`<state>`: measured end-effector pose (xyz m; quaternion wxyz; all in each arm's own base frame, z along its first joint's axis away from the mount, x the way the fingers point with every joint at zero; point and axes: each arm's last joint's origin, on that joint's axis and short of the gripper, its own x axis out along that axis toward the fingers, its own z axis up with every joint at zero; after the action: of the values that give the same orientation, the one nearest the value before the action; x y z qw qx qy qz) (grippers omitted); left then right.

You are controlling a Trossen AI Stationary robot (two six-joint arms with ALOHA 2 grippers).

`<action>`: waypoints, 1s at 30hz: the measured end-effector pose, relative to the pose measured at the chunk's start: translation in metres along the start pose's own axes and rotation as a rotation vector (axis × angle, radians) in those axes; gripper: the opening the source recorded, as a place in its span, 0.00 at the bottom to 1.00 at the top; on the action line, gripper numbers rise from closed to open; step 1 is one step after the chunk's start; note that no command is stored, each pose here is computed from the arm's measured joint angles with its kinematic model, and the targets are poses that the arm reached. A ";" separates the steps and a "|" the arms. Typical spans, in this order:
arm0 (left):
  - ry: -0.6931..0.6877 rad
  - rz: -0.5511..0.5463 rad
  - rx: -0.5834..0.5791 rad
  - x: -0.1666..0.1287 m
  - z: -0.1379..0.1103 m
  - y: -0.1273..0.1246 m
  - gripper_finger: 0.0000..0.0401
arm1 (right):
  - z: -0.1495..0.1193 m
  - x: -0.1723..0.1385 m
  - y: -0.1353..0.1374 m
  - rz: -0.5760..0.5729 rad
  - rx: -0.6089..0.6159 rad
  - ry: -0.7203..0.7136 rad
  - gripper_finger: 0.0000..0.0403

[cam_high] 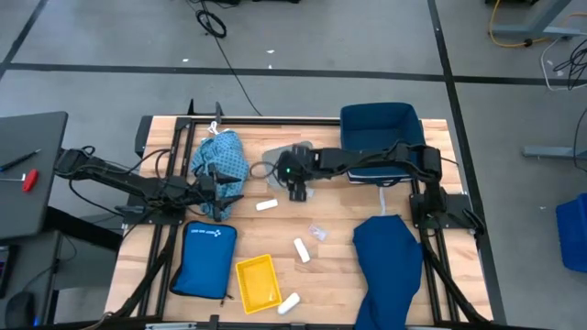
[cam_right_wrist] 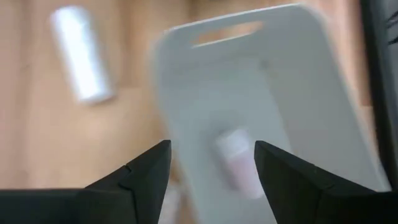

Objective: Pick & place medical supplies in basket/bin
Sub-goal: Put the top transparent pill bottle into the white bin

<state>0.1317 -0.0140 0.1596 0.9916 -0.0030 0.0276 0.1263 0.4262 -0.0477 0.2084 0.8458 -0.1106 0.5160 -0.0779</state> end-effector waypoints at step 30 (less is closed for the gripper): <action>0.013 -0.012 0.002 0.000 -0.001 0.000 0.65 | -0.032 0.013 0.022 0.092 0.108 0.203 0.60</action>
<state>0.1317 -0.0144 0.1583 0.9921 -0.0028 0.0343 0.1203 0.4037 -0.0331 0.1772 0.7966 -0.0327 0.5986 -0.0776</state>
